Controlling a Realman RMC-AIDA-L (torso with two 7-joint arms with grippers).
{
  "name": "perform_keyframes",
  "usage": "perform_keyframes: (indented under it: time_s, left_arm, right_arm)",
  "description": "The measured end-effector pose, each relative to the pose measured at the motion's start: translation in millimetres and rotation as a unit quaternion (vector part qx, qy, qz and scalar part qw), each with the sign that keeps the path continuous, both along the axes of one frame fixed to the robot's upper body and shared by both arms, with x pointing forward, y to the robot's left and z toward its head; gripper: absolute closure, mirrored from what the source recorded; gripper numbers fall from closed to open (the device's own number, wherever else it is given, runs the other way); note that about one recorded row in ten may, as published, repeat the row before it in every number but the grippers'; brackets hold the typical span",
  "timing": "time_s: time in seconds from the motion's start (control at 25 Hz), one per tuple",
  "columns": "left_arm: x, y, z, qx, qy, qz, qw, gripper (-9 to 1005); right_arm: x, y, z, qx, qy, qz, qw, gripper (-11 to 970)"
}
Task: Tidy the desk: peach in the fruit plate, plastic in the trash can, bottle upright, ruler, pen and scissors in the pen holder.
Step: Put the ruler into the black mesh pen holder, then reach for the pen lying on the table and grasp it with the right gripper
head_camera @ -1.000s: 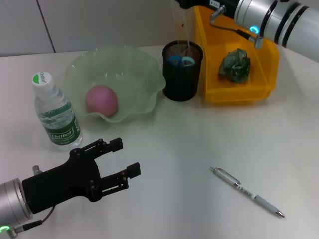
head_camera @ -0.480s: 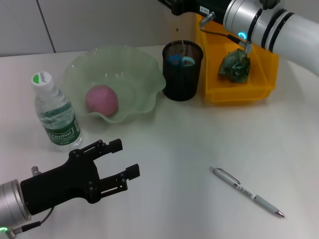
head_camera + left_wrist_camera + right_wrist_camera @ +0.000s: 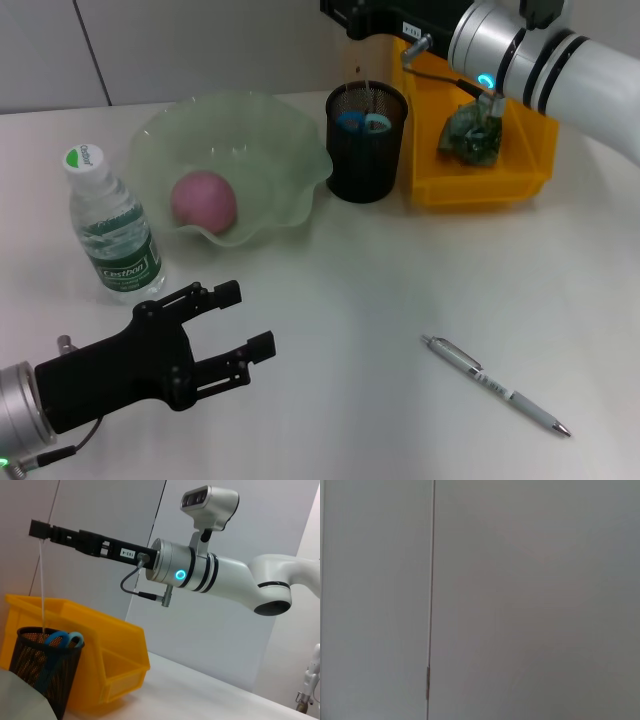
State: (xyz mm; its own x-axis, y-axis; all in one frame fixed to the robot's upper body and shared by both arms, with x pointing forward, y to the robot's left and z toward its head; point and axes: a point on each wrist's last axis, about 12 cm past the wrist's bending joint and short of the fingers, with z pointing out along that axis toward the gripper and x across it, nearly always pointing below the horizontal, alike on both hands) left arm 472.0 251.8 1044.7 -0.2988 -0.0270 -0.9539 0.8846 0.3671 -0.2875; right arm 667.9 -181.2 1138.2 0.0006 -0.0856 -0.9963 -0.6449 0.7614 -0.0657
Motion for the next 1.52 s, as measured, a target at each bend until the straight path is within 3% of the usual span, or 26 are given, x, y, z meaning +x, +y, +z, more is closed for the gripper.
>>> perform_keyframes:
  time_s: [0.68, 0.88, 1.16, 1.32, 1.52]
  left_arm:
    - [-1.8, 6, 0.8, 0.002, -0.002, 0.0, 1.0, 202]
    - [-2.2, 7, 1.1, 0.001, -0.003, -0.001, 1.0, 202]
    - [-2.0, 8, 1.5, 0.003, -0.005, 0.0, 1.0, 202]
    - [-1.4, 10, 1.8, 0.002, -0.005, 0.004, 1.0, 202]
    - [0.4, 13, 2.3, 0.001, -0.003, 0.01, 1.0, 203]
  right_arm:
    - [-4.8, -5, -8.0, 0.003, 0.01, -0.003, 1.0, 455]
    - [-8.3, -8, -7.9, 0.017, 0.008, 0.002, 1.0, 244]
    - [-31.4, -20, 8.2, 0.129, 0.009, 0.07, 0.989, 243]
    - [-43.8, -26, 17.6, 0.153, 0.005, 0.104, 0.983, 243]
    - [-58.9, -33, 32.7, 0.14, 0.05, 0.157, 0.976, 244]
